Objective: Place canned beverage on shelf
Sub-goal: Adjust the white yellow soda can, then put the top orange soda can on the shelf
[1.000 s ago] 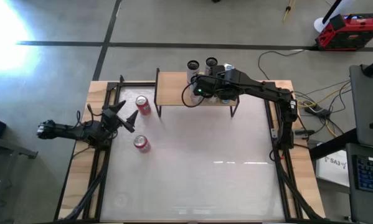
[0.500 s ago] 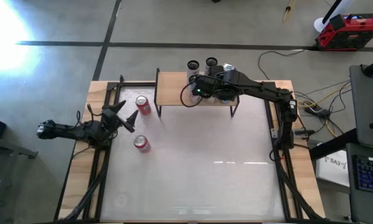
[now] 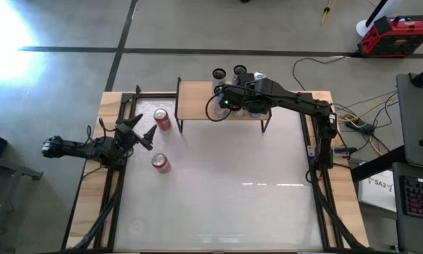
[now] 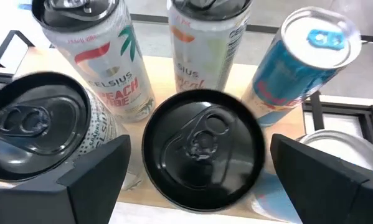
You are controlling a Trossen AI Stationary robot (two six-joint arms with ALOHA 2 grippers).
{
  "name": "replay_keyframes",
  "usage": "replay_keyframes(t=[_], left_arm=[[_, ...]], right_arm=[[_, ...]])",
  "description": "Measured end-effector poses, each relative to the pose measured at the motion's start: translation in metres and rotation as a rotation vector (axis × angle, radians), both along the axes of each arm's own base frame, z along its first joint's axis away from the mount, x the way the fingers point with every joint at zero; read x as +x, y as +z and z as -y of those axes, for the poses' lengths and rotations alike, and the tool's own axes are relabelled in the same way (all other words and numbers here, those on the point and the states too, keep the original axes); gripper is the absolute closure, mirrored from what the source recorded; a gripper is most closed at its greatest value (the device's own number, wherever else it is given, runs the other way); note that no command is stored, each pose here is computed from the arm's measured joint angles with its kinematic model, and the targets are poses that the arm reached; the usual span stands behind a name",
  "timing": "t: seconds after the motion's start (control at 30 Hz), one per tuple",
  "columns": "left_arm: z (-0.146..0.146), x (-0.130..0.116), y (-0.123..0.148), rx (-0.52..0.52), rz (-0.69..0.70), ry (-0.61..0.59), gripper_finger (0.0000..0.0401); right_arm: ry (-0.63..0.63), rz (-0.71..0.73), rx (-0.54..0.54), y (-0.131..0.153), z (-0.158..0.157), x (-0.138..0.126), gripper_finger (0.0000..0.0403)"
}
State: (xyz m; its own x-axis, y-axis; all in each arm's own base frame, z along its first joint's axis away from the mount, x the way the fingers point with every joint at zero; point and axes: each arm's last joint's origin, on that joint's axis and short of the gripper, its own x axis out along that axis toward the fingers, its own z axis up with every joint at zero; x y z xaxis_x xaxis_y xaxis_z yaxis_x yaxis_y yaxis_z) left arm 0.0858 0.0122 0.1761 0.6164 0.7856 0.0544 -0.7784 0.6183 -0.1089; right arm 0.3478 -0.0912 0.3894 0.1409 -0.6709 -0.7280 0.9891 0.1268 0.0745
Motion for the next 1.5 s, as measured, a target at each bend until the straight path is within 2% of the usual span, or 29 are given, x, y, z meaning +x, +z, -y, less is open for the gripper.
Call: replay_keyframes(t=[0.5, 0.67, 0.8, 0.97, 1.23, 1.5], left_arm=[[0.0, 0.0, 0.0, 0.0, 0.0, -0.001, 0.0003], [0.0, 0.0, 0.0, 0.0, 0.0, 0.0, 0.0003], [0.0, 0.0, 0.0, 0.0, 0.0, 0.0, 0.0003], [0.0, 0.0, 0.0, 0.0, 0.0, -0.001, 0.0003], [0.0, 0.0, 0.0, 0.0, 0.0, 0.0, 0.0003], [0.0, 0.0, 0.0, 0.0, 0.001, 0.0, 0.0003]], right_arm=[[0.043, 0.031, -0.008, 0.039, -0.009, -0.025, 0.0033], [0.131, 0.065, -0.004, 0.063, -0.024, -0.062, 0.0053], [0.124, 0.096, 0.001, 0.068, -0.034, -0.096, 0.0067], [0.117, 0.197, 0.002, 0.054, -0.045, -0.123, 0.007], [0.221, 0.358, -0.059, 0.006, -0.063, -0.14, 0.007], [0.332, 0.536, -0.07, -0.042, -0.083, -0.153, 0.007]])
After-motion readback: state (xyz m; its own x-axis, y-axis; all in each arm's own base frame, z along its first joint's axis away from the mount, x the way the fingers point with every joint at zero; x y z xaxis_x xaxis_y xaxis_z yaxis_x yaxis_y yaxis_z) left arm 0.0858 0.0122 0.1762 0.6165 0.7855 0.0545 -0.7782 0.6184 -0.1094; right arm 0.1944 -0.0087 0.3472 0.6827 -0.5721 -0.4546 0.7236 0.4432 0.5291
